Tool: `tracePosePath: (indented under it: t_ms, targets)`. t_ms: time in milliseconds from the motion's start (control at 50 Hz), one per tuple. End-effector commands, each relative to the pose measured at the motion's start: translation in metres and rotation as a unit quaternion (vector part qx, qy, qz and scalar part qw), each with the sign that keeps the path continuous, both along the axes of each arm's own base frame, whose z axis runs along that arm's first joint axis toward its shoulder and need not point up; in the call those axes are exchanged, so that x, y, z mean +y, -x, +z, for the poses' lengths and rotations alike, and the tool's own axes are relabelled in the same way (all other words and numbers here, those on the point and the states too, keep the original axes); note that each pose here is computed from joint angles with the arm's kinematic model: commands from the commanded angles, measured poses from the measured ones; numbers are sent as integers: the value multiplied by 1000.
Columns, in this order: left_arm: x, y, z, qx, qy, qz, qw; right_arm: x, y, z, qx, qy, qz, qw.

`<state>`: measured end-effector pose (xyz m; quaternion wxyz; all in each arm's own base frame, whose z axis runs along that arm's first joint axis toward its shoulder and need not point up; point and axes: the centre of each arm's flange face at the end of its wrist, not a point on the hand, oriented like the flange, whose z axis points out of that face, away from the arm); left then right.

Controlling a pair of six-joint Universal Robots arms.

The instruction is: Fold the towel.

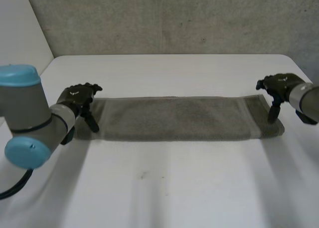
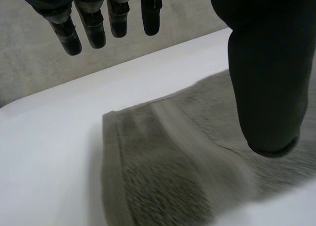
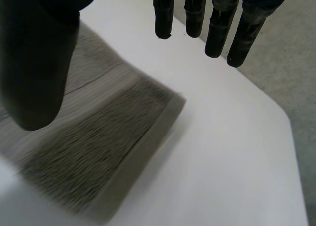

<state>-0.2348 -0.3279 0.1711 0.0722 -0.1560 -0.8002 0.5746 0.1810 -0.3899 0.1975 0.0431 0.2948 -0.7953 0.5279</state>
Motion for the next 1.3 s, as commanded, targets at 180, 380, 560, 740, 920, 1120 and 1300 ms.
tracePosePath:
  t_ms: [180,380,560,740,920,1120,1300]
  targets:
    - [58,17,22,41,86,-44,995,41,12,-48,2,33,13,999]
    - [61,15,23,60,91,-39,993,37,14,-74,46,18,25,998]
    - [61,13,21,59,89,-36,994,20,33,-73,68,30,2,997]
    - [60,12,22,60,90,-34,994,-6,103,-39,126,68,-77,987]
    - [51,14,57,75,141,-35,986,-29,129,9,194,113,-89,970]
    - [47,25,117,107,172,-44,978,19,-41,57,89,197,82,973]
    - [54,30,135,149,152,-46,976,133,-189,16,41,204,292,933]
